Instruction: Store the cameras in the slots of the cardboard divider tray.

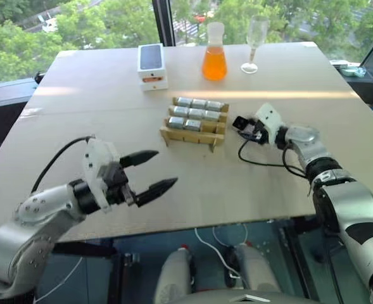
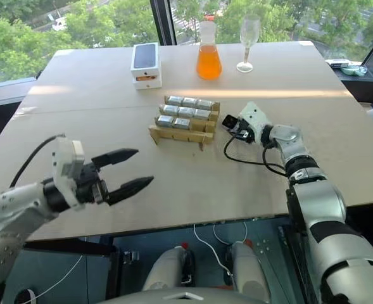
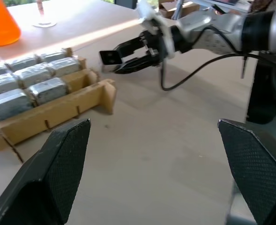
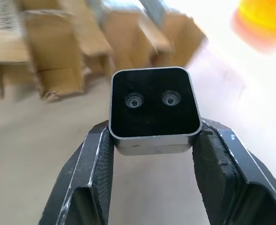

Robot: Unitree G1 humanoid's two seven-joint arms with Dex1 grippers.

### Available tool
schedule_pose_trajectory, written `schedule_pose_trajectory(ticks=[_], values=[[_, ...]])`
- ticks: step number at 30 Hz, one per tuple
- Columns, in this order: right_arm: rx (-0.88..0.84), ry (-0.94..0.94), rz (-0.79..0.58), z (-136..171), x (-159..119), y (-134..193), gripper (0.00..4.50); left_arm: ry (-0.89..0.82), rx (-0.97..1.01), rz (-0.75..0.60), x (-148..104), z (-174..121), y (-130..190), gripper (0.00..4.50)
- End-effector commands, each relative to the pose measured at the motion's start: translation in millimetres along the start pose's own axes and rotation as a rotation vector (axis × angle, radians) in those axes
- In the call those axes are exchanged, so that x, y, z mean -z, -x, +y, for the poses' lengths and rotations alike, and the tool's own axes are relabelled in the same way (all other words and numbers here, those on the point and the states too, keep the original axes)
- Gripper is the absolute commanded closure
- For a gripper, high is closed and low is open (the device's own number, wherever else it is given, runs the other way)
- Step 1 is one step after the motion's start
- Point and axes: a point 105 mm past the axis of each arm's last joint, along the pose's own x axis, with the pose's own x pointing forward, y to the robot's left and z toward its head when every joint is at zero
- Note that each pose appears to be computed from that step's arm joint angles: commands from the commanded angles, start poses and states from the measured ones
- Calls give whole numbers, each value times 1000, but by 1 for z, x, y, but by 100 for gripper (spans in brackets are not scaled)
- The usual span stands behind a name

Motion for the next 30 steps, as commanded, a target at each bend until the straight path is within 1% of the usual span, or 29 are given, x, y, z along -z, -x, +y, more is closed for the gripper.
schedule_pose_trajectory(ticks=[1, 3, 4, 7, 9, 12, 15, 18, 22, 27, 30], values=[[2, 309, -172, -4, -42, 10, 263, 48, 44, -2, -11, 18, -13, 0], [5, 381, -226, -1, -54, 11, 263, 48, 93, 8, -14, 23, -18, 0], [-8, 495, -287, 5, -70, 14, 263, 64, 141, 18, -19, 32, -27, 0], [-75, 793, -372, 29, -95, 18, 263, 95, 300, 62, -34, 43, -48, 0], [-115, 930, -392, 43, -104, 16, 263, 87, 393, 121, -40, 48, -61, 0], [-153, 1041, -418, 57, -113, 13, 263, 38, 471, 208, -46, 58, -78, 0], [-177, 1086, -441, 70, -121, 8, 263, -42, 537, 304, -54, 65, -100, 0], [-164, 1089, -440, 72, -125, 5, 263, -124, 584, 381, -55, 68, -113, 0], [-150, 1101, -426, 72, -126, 3, 263, -149, 595, 410, -57, 68, -123, 0], [-138, 1105, -417, 72, -128, 3, 263, -183, 625, 463, -50, 64, -130, 0], [-148, 1102, -422, 75, -129, 2, 263, -195, 629, 460, -51, 63, -135, 67]])
